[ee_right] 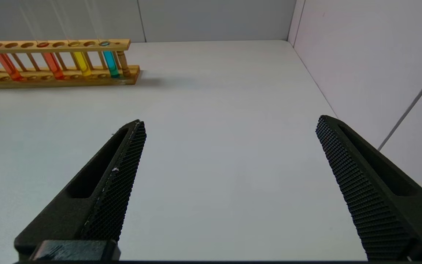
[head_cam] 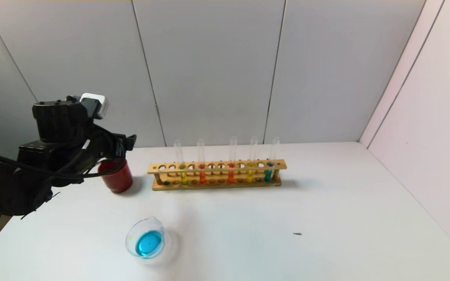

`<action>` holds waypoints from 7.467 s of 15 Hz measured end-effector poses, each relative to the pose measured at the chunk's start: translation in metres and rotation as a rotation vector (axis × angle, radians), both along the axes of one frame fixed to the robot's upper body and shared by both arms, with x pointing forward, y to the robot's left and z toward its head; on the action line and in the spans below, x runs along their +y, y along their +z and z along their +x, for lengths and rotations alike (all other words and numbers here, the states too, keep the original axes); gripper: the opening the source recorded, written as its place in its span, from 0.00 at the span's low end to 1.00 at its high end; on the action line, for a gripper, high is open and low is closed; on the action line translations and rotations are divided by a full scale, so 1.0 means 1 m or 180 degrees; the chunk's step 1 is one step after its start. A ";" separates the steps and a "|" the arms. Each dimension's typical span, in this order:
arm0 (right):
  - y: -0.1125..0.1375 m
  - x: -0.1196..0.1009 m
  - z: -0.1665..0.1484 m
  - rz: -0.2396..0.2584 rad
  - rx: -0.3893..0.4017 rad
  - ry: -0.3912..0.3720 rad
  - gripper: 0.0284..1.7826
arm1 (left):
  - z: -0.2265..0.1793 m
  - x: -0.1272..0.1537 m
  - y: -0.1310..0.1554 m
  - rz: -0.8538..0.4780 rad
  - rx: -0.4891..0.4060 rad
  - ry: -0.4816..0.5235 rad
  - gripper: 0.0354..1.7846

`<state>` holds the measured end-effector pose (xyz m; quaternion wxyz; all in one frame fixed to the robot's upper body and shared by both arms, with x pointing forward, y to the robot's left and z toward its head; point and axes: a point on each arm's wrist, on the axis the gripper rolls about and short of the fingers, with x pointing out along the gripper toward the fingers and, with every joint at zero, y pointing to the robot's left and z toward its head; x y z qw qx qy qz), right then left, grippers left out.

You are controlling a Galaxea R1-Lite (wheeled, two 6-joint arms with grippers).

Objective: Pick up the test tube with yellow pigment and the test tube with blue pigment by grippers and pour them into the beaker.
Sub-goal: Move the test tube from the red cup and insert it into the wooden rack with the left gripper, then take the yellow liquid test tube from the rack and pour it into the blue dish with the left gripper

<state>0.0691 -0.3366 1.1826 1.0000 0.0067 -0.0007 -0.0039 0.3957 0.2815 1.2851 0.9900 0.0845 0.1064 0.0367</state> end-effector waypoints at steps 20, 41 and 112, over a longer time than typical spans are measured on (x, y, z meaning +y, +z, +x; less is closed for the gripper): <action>0.000 0.000 0.000 0.0000 0.0000 0.0000 0.95 | -0.007 -0.090 -0.052 -0.0606 -0.0075 -0.0505 0.98; 0.000 0.000 0.000 0.0000 0.0000 0.0000 0.95 | 0.053 -0.120 -0.084 -0.0556 -0.0102 -0.0413 0.66; 0.000 0.000 0.000 0.0000 0.0000 0.0000 0.95 | -0.082 -0.047 -0.078 0.2006 0.1735 -0.0880 0.17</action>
